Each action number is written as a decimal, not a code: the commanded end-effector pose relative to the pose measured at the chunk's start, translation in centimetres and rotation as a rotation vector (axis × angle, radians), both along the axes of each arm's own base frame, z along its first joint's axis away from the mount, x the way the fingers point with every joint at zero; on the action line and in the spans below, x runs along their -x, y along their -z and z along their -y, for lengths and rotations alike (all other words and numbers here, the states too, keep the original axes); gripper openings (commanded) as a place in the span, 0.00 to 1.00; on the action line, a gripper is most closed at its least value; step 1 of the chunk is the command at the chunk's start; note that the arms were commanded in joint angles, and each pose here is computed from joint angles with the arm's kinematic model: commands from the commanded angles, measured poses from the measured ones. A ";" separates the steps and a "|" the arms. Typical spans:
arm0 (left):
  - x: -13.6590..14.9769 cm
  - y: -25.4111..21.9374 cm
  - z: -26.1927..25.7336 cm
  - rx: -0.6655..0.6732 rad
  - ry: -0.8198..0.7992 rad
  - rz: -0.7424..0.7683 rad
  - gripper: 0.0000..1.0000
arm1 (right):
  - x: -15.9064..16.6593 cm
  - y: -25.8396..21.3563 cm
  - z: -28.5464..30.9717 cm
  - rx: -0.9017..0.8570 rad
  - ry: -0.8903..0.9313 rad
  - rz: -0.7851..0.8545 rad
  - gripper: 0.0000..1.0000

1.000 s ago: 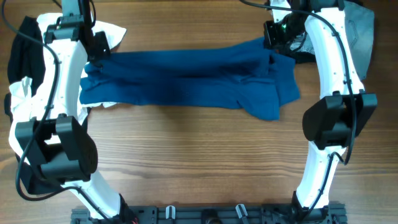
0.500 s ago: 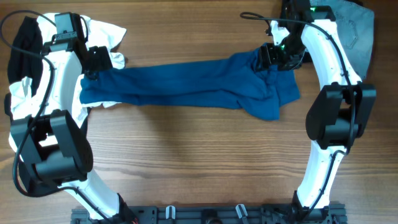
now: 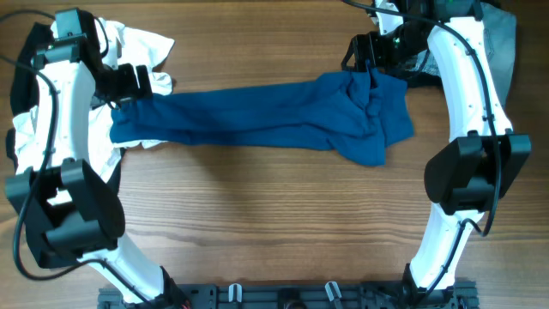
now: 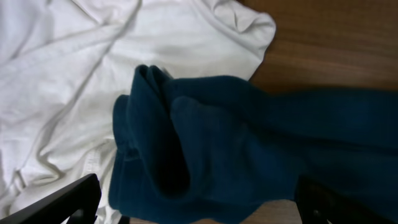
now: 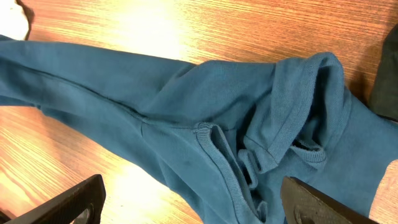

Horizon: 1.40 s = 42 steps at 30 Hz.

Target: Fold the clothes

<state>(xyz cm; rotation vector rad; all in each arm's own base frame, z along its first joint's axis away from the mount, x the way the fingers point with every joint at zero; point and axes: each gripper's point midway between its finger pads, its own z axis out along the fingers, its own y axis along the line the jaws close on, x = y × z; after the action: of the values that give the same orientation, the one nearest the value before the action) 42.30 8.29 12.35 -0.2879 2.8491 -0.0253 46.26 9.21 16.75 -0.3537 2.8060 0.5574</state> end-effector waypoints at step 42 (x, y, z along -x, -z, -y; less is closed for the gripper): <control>-1.5 -6.9 2.7 0.285 0.080 0.266 0.04 | 1.6 0.7 -0.2 0.001 0.011 -0.080 0.93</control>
<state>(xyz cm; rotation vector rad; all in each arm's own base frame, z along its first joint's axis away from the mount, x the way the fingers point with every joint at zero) 43.61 8.12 14.21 -0.2792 2.6911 -0.4350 44.98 9.17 16.48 -0.3371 2.8619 0.5748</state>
